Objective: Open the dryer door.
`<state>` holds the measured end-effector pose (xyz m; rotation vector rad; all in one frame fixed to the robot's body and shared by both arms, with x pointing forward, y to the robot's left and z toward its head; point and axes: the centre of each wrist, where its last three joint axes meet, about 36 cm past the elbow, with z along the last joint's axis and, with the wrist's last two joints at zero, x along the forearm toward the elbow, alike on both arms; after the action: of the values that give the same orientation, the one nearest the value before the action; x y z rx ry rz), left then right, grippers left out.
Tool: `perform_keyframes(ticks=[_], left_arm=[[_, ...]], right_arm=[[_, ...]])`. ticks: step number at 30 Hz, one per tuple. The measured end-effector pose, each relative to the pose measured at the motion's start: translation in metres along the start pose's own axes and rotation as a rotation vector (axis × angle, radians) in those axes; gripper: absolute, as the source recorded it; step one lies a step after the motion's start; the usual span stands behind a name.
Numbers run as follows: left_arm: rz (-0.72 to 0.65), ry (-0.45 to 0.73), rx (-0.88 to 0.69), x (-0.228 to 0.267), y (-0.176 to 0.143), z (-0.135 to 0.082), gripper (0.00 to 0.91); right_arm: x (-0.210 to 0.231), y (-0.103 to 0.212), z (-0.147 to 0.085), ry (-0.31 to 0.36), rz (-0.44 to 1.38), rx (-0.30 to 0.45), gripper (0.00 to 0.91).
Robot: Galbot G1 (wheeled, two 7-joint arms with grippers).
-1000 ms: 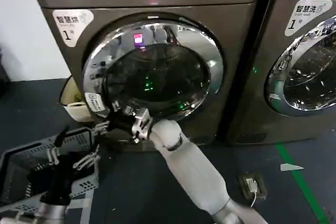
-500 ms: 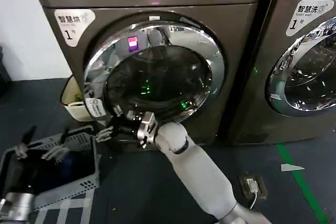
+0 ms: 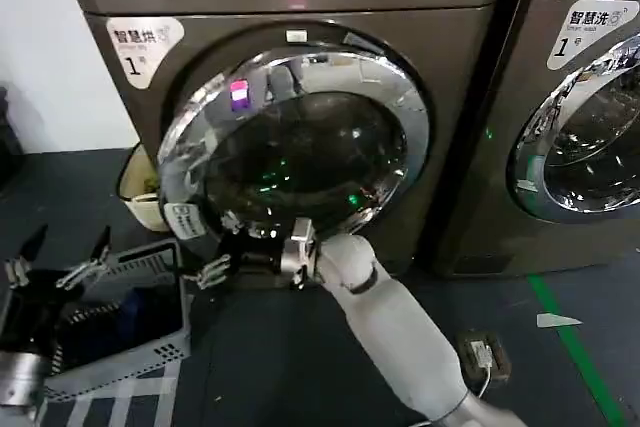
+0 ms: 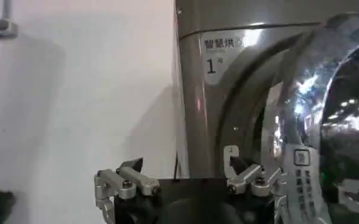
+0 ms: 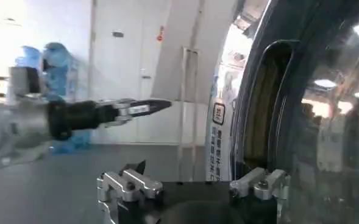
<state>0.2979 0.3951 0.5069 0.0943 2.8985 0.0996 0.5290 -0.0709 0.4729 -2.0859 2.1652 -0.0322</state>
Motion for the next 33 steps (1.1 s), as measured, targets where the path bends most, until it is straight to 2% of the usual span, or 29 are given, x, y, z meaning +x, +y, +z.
perform_keyframes(ticks=[14,33], left_arm=[[0.057,-0.012,-0.005,-0.024,0.001,-0.008,0.907],[0.053,-0.02,-0.001,-0.039,0.015,-0.009,0.907]], right_arm=[[0.025,0.025,0.005,0.021,-0.037,0.001,0.907],[0.017,0.039,0.005,0.023,-0.092,0.002,0.907]])
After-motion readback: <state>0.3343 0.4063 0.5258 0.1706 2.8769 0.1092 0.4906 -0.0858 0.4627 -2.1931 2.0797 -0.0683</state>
